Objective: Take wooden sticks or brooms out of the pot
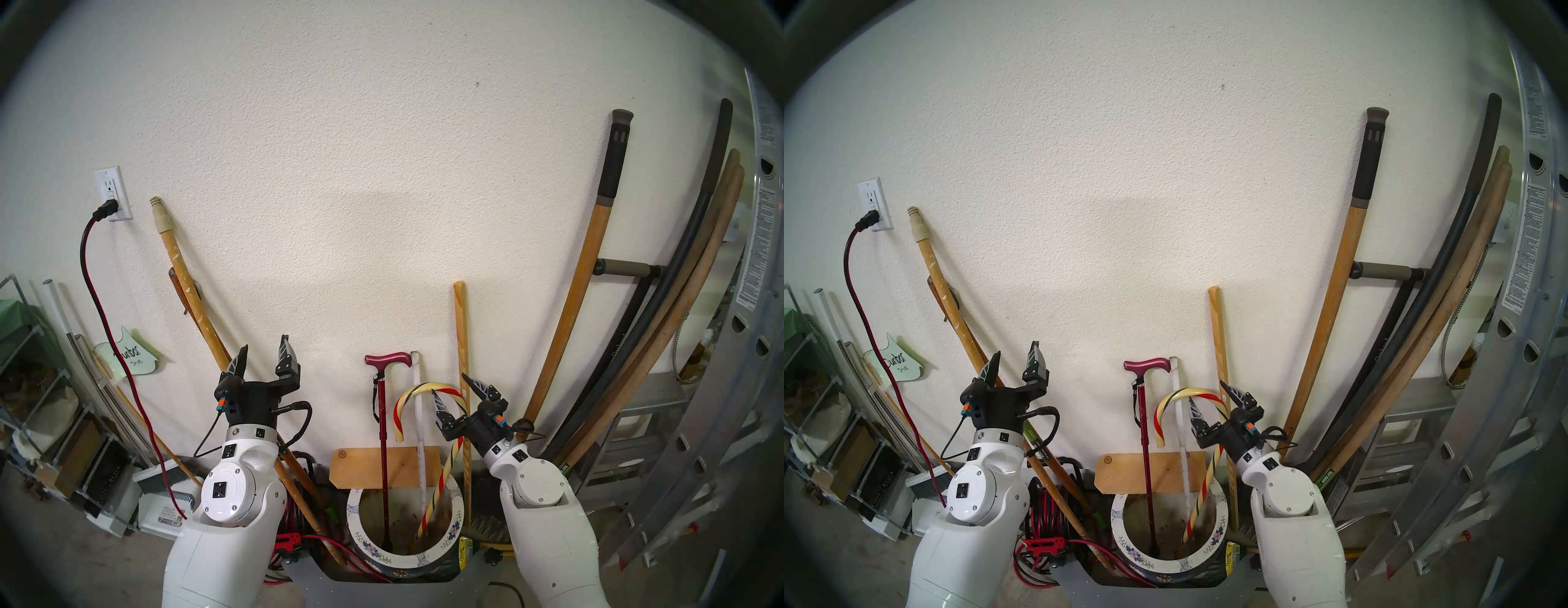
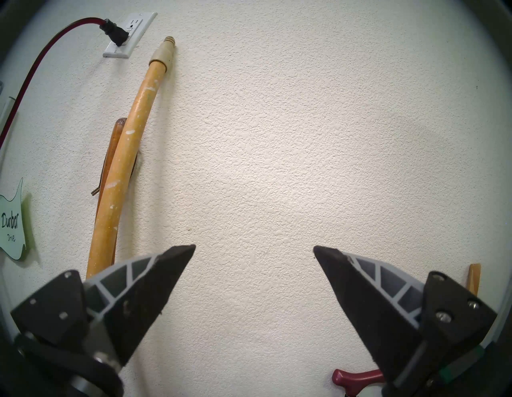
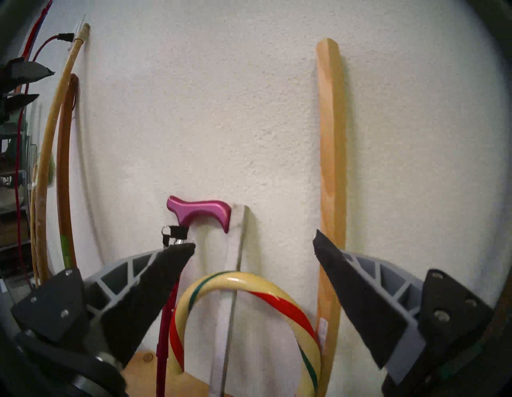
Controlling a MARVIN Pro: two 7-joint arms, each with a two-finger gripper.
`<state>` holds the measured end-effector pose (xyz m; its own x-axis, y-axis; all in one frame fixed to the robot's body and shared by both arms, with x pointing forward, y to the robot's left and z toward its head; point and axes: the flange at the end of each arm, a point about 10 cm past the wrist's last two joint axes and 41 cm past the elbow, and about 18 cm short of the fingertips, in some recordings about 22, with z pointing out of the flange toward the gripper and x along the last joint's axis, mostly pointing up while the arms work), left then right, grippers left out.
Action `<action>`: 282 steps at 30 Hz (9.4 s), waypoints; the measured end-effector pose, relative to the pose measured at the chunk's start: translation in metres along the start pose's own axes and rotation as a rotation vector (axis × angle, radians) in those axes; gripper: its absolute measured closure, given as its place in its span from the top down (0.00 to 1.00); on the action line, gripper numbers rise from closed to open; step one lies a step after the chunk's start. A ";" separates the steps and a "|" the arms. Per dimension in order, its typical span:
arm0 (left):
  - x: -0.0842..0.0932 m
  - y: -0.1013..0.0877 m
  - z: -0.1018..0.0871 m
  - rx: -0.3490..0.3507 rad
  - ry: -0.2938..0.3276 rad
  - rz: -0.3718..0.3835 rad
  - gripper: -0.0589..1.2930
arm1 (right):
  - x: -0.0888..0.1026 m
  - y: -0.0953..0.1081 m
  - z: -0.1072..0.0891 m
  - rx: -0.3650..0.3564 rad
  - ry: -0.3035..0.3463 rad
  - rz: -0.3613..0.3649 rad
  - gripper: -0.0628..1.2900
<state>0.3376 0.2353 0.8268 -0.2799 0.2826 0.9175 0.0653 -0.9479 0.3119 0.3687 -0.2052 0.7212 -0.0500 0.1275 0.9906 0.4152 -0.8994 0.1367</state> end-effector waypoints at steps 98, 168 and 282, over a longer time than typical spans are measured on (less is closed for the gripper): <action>0.000 0.000 0.000 0.000 0.000 -0.001 0.95 | -0.056 0.031 0.107 0.122 -0.027 -1.016 0.95; 0.000 0.000 0.000 0.000 0.000 -0.001 0.95 | 0.039 0.098 0.111 0.046 0.441 -1.097 0.13; 0.000 0.001 0.000 -0.001 0.000 -0.002 0.95 | 0.089 0.181 -0.091 0.205 0.310 -1.193 0.11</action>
<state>0.3376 0.2345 0.8267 -0.2800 0.2847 0.9168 0.0642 -0.9473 0.3138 0.3564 -0.3947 0.8345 -0.6921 0.6896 0.2133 0.0958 -0.2052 0.9740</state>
